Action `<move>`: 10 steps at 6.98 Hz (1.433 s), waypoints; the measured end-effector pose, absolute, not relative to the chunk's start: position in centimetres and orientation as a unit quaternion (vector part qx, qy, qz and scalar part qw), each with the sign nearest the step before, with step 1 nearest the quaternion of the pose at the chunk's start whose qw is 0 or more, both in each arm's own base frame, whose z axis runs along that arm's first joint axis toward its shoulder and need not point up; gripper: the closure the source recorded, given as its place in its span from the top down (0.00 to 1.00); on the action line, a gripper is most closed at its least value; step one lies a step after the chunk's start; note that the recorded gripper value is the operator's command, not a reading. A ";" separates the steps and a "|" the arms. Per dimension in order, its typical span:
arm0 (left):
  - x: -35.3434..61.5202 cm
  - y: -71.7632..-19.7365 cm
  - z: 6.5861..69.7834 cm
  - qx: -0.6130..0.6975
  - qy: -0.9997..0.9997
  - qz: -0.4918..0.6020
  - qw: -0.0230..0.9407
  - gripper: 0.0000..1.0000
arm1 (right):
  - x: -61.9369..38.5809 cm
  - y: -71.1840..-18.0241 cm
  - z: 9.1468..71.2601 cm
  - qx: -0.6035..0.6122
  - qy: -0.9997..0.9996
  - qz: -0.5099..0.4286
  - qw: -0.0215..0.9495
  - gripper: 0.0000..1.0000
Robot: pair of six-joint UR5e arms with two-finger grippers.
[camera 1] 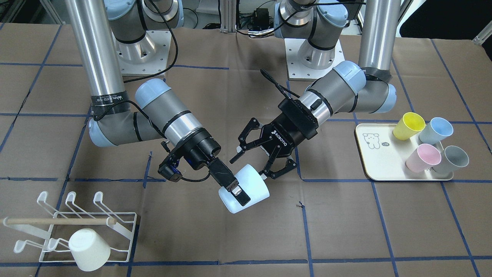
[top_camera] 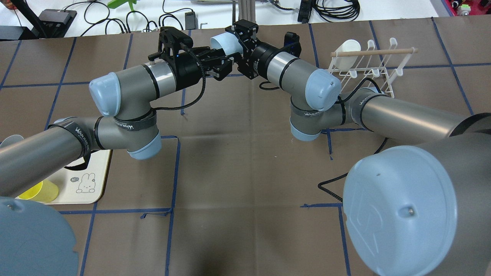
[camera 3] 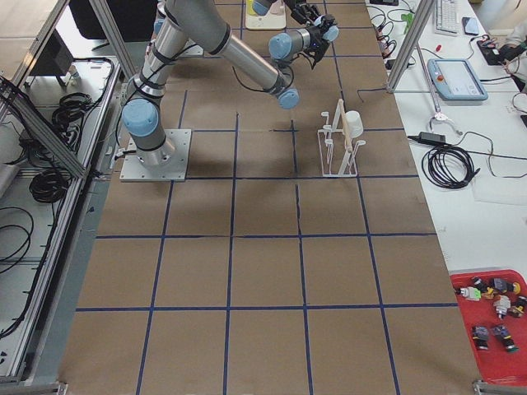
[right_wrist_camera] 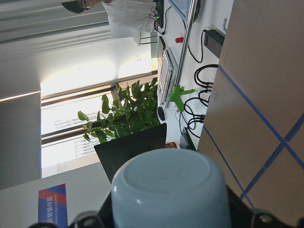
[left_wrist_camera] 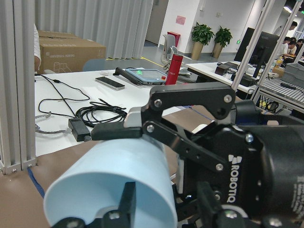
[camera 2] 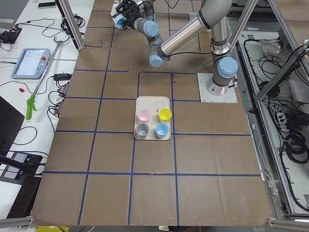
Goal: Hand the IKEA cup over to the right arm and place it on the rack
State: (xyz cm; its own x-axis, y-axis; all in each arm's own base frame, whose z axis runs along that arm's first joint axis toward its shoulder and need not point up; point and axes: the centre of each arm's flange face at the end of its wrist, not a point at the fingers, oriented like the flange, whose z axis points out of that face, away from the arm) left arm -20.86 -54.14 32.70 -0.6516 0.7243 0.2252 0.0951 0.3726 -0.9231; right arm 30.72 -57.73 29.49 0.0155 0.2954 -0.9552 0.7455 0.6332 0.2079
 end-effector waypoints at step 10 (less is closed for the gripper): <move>-11.6 -55.5 36.1 -0.187 -0.797 0.480 0.315 0.96 | 18.4 -63.1 31.1 0.138 0.758 -0.504 0.390 0.26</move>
State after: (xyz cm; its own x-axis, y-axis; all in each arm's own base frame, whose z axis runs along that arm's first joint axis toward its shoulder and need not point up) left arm -11.57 -55.52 36.11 -0.7317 0.6002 0.3231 -0.0050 0.4692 -0.8831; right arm 18.41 -63.12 31.11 -0.6571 -0.1845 -0.7309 0.6027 0.4537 -0.6564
